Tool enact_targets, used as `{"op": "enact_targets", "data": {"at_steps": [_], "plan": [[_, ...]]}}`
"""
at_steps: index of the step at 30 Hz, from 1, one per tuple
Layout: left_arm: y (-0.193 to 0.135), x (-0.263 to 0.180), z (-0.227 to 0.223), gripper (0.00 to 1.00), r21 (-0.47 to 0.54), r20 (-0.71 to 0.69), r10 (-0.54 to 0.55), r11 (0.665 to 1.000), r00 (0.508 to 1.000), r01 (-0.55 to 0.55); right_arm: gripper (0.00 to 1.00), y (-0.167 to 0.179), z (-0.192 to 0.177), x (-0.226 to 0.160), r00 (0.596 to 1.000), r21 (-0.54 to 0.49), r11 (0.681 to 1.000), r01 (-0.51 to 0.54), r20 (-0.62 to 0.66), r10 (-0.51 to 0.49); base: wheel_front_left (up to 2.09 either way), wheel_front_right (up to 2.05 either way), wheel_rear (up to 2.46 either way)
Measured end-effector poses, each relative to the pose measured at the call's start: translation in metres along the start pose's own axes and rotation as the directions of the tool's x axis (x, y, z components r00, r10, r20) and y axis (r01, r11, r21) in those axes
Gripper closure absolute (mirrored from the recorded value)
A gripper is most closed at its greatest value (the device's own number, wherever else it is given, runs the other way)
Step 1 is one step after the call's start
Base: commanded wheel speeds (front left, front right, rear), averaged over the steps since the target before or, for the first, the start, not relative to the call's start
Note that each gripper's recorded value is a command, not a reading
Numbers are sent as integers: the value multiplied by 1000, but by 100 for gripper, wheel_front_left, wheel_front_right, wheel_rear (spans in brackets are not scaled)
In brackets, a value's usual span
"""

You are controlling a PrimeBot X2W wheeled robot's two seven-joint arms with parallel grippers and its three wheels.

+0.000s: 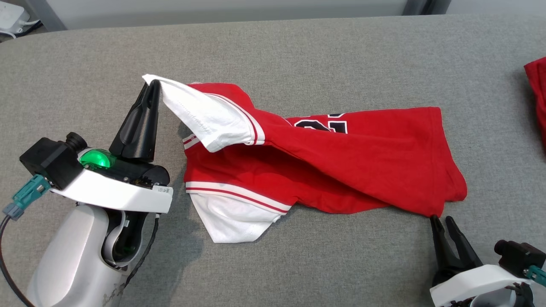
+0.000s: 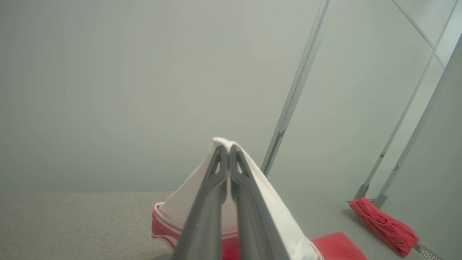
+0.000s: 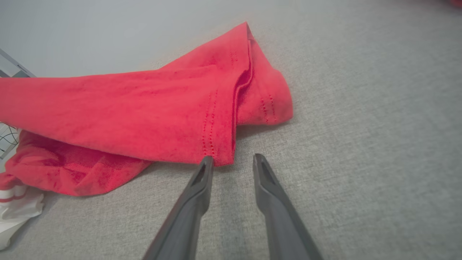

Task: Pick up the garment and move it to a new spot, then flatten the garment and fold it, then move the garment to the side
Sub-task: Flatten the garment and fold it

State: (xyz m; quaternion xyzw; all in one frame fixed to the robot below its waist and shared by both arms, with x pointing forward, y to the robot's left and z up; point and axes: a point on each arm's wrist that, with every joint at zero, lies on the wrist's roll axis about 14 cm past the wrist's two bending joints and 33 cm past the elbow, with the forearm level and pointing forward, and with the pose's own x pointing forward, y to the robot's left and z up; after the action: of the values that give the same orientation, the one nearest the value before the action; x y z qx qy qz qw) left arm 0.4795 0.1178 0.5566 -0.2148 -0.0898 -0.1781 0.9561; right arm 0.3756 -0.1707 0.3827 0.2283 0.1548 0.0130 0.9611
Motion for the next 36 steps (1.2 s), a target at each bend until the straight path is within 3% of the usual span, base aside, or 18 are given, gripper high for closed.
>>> {"op": "enact_targets", "data": {"at_steps": [1, 5, 6, 7, 8, 12, 13, 14, 15, 16, 21, 25, 26, 27, 32, 36], "plan": [[0, 0, 0, 100, 0, 0, 0, 1000, 1000, 0, 54, 1, -1, 1, 1000, 2, 1000, 0, -2, 0, 0, 0, 0], [2, -1, 0, 100, 2, -1, 4, 1000, 1000, -4, 66, 3, -6, 5, 1000, 11, 1000, -1, -18, 1, 0, 0, 0], [2, -1, 0, 100, 2, -1, 4, 1000, 1000, -4, 73, 4, -8, 6, 1000, 18, 1000, 0, -22, 1, 0, 0, 0], [2, -1, 0, 100, 2, 0, 5, 1000, 1000, -5, 91, 5, -9, 7, 1000, 21, 1000, -1, -25, 2, 0, 0, 0], [2, -1, 0, 100, 2, -1, 5, 1000, 1000, -5, 100, 6, -10, 8, 1000, 22, 1000, -3, -30, 4, 0, 0, 0], [3, -1, -1, 100, 3, -4, 6, 1000, 1000, -6, 100, 11, -10, 12, 999, 22, 1000, -18, -32, 19, 0, 0, 0], [4, -1, -1, 100, 4, -5, 7, 1000, 1000, -7, 83, 11, -10, 13, 999, 21, 1000, -19, -31, 19, 0, 0, 0], [4, -1, -1, 100, 4, -6, 7, 1000, 1000, -7, 58, 11, -9, 14, 999, 20, 1000, -19, -29, 20, 0, 0, 0], [4, -1, -1, 100, 4, -6, 7, 1000, 1000, -7, 23, 11, -8, 14, 999, 20, 1000, -19, -27, 19, 0, 0, 0], [4, -1, -1, 100, 4, -6, 7, 1000, 1000, -7, 0, 10, -7, 14, 999, 19, 1000, -19, -25, 20, 0, 0, 0], [4, -1, -1, 100, 8, -6, 4, 1000, 1000, -4, 0, 11, -4, 15, 1000, 16, 1000, -26, -16, 26, 0, 0, 0], [3, -2, 0, 100, 8, -5, 3, 1000, 1000, -3, 68, 12, -3, 15, 1000, 20, 999, -27, -16, 27, 0, 0, 0], [3, -2, 0, 100, 9, -5, 3, 1000, 1000, -3, 92, 12, -4, 15, 999, 20, 999, -28, -17, 29, 0, 0, 0], [3, -2, 0, 100, 9, -5, 3, 1000, 1000, -3, 100, 13, -4, 15, 999, 21, 999, -30, -17, 31, 0, 0, 0], [5, -2, 1, 100, 12, -4, 7, 1000, 1000, -7, 100, 17, -3, 16, 999, 19, 999, -49, -17, 49, 0, 0, 0], [3, -1, 7, 100, 12, 13, 2, 1000, 1000, -2, 100, 25, 39, 20, 991, 16, 997, -81, 111, 79, 0, 0, 0]]}}
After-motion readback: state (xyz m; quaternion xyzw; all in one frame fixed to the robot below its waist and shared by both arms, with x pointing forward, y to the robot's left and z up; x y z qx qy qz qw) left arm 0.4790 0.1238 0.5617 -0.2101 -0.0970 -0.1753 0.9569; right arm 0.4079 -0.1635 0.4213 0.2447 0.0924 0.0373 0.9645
